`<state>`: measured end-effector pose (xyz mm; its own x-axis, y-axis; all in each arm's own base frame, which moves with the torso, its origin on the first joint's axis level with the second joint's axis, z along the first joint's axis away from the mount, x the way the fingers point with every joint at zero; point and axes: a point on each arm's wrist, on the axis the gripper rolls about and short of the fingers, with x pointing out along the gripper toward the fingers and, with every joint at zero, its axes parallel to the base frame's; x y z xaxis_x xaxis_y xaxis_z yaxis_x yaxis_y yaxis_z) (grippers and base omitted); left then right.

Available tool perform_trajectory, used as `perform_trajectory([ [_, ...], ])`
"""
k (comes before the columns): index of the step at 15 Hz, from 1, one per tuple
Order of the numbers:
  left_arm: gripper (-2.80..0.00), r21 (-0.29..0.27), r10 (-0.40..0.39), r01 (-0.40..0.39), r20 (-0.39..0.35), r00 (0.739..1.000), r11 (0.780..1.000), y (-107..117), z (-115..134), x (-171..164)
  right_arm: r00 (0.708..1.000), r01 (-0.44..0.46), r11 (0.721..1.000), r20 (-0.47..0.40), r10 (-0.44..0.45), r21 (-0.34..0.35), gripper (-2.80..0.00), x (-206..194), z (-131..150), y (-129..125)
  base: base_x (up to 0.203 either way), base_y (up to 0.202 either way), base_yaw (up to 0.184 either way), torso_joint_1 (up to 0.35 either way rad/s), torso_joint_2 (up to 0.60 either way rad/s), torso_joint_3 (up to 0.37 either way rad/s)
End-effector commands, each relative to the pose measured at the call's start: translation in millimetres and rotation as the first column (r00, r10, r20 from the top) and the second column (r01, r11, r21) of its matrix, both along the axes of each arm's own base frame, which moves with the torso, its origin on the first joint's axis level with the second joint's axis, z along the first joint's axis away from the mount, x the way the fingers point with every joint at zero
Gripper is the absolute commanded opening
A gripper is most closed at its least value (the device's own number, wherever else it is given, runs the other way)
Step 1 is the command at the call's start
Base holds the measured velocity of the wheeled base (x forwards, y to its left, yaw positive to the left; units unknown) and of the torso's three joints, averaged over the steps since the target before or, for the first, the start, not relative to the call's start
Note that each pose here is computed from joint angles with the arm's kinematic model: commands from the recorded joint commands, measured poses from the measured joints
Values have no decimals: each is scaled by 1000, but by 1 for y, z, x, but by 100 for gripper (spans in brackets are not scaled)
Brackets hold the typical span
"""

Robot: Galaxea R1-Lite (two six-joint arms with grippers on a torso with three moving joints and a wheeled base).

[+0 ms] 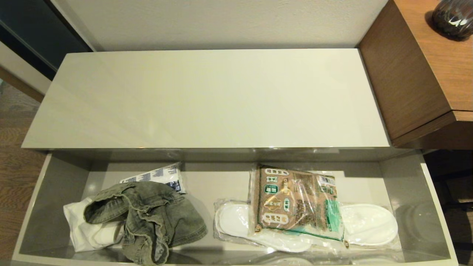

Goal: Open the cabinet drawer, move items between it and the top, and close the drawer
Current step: Close the drawer

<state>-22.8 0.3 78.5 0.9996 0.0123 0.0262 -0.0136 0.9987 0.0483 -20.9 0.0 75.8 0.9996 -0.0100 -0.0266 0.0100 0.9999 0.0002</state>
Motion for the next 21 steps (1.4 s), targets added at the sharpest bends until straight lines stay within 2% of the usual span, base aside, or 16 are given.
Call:
perform_trajectory([
  [1, -280, 9, -7, 8, -52, 999, 1000, 0, -5, 0, 1000, -1, 1000, -3, 1, 0, -280, 0, 0, 0, 0, 0, 0, 0, 0, 0],
  [4, -280, 22, -7, 8, -54, 999, 1000, 0, -5, 0, 1000, -1, 1000, -3, 1, 0, -280, 0, 0, 0, 0, 0, 0, 0, 0, 0],
  [8, -280, -13, -8, 7, -47, 999, 1000, 0, -5, 0, 1000, 0, 1000, -3, 0, 0, -280, 0, 0, 0, 0, 0, 0, 0, 0, 0],
  [21, -280, -17, -8, 7, -46, 999, 1000, 0, -5, 0, 1000, 1, 1000, -3, -1, 0, -280, 0, 0, 0, 0, 0, 0, 0, 0, 0],
])
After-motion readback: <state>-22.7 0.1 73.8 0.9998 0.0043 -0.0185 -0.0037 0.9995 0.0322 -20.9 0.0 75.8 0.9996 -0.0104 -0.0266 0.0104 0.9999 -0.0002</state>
